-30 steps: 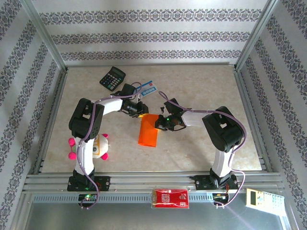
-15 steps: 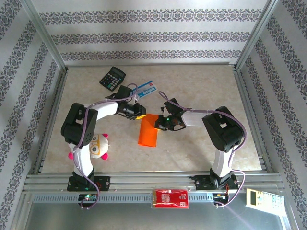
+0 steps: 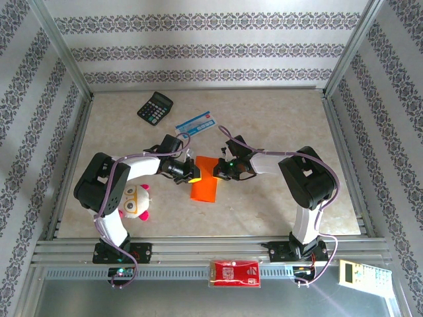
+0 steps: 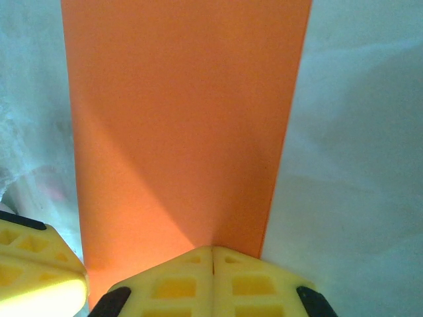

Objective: Fold a paper plane with a square sheet of paper (pick it up from the middle)
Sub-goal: First fold the paper in half at the center of the table.

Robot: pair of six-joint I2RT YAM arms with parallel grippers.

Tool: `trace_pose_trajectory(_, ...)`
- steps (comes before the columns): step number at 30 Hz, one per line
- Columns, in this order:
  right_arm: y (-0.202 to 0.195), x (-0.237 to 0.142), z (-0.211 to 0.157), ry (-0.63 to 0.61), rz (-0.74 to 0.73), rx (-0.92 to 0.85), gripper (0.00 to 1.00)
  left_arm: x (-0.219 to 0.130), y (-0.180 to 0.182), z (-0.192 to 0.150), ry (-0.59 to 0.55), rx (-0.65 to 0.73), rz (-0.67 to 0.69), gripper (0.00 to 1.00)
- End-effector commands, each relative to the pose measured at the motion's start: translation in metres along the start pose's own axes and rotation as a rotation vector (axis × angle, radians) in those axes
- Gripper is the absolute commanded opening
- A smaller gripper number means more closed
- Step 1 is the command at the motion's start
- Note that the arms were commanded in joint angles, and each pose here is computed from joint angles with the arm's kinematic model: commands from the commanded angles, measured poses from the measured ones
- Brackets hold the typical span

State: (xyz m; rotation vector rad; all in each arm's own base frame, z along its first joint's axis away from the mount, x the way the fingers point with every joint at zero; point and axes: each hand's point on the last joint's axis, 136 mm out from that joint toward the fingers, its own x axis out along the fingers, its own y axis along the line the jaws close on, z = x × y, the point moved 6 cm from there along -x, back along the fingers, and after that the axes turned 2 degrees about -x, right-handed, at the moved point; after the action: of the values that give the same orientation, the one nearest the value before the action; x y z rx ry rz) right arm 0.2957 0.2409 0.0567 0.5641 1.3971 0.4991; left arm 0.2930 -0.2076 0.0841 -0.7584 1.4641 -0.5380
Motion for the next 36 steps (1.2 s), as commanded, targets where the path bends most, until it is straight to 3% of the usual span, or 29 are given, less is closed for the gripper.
trace_pose_trajectory(1,-0.071,0.016,-0.036,0.094,-0.314,0.097,0.00,0.002,0.008,-0.007,0.022,0.009,0.036,0.09)
trace_pose_trajectory(24,-0.073,0.014,-0.037,0.090,-0.314,0.101,0.00,0.009,0.049,-0.019,0.061,-0.027,0.132,0.05)
trace_pose_trajectory(36,-0.071,0.012,-0.036,0.088,-0.317,0.099,0.00,0.004,0.045,-0.021,0.053,-0.035,0.111,0.05)
